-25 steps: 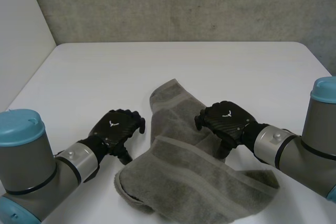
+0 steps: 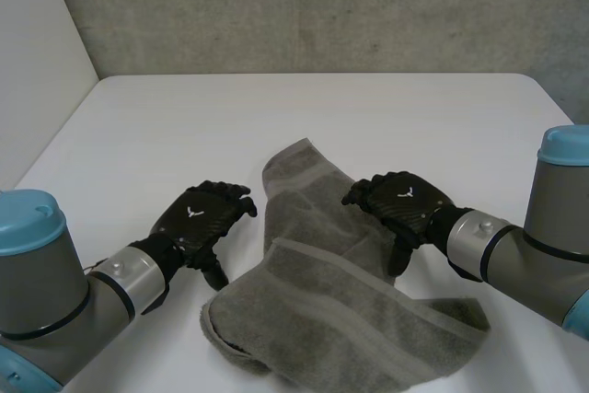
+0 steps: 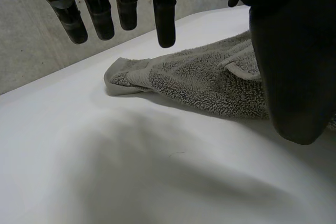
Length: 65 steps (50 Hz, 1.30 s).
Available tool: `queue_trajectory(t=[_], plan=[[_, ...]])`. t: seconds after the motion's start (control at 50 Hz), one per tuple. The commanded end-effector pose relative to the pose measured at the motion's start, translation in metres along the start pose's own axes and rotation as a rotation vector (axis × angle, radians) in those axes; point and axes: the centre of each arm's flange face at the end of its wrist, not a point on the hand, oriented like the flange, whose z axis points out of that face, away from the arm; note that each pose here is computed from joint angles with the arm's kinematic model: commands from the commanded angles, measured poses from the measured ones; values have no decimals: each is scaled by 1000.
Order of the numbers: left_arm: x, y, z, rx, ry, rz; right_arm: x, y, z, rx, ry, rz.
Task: Fold the towel.
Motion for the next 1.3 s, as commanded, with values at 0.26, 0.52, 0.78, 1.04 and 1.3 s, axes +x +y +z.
queue_trajectory(t=[0.26, 0.52, 0.78, 1.04, 1.3], plan=[[-37, -19, -4, 63, -114, -67, -65, -48, 16, -4, -205, -71], [-38, -19, -5, 66, -117, -71, -109, -49, 57, -18, -290, -41], [-37, -19, -5, 65, -114, -70, -113, -35, 75, -102, -239, -64], [-37, -20, -6, 66, -115, -68, -99, -54, 59, -93, -210, -83], [-31, -22, -8, 72, -98, -56, 35, -68, 16, -4, 161, 87]])
